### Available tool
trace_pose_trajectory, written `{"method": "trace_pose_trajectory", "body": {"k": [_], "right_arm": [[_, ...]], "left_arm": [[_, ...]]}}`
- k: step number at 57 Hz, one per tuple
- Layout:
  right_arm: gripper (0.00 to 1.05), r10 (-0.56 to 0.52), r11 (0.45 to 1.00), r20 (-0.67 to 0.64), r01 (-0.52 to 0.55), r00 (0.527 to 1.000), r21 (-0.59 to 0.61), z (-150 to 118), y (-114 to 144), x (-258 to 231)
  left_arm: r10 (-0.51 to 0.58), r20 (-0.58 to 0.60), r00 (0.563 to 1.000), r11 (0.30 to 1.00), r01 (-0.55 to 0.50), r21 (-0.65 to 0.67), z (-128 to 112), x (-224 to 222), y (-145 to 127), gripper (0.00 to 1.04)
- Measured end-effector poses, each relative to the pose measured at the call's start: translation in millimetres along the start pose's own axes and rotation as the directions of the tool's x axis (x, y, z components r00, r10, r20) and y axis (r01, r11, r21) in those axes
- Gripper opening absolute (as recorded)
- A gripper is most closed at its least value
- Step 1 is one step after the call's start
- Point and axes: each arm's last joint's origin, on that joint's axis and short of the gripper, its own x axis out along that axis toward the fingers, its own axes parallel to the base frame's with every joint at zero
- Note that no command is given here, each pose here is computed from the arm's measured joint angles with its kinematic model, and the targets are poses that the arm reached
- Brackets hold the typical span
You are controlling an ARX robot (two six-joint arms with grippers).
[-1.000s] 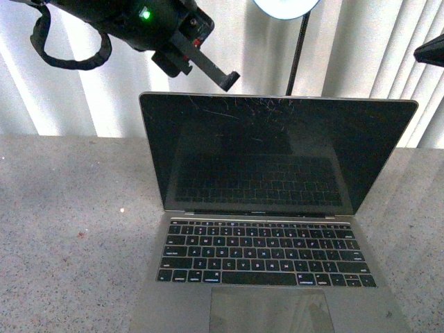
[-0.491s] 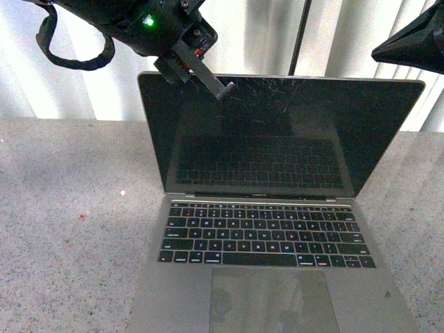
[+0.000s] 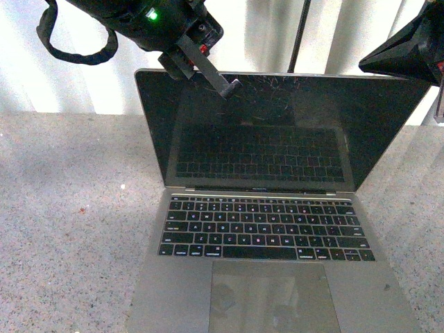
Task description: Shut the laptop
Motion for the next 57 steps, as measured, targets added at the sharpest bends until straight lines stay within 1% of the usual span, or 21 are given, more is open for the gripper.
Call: {"method": "trace_pose_trajectory", "body": {"k": [11, 18, 33, 57], "right_arm": [[0.03, 0.019, 1.000, -0.003, -0.019, 1.000, -0.001, -1, 8, 1], [0.03, 0.034, 0.999, -0.005, -0.034, 0.999, -0.004, -1, 13, 2], [0.03, 0.072, 0.997, -0.008, -0.072, 0.997, -0.014, 1, 26, 6], [0.03, 0.145, 0.989, -0.048, -0.146, 0.988, -0.013, -4, 44, 9]], "left_arm": [[-0.023, -0.008, 1.000, 1.000, 0.023, 0.006, -3, -3, -7, 0.04], [-0.059, -0.015, 0.998, 0.998, 0.059, -0.004, -6, -4, -11, 0.04], [-0.097, -0.051, 0.994, 0.995, 0.097, -0.005, -18, -8, -20, 0.04], [-0.130, -0.080, 0.988, 0.991, 0.130, -0.009, -31, -12, -27, 0.04]]}}
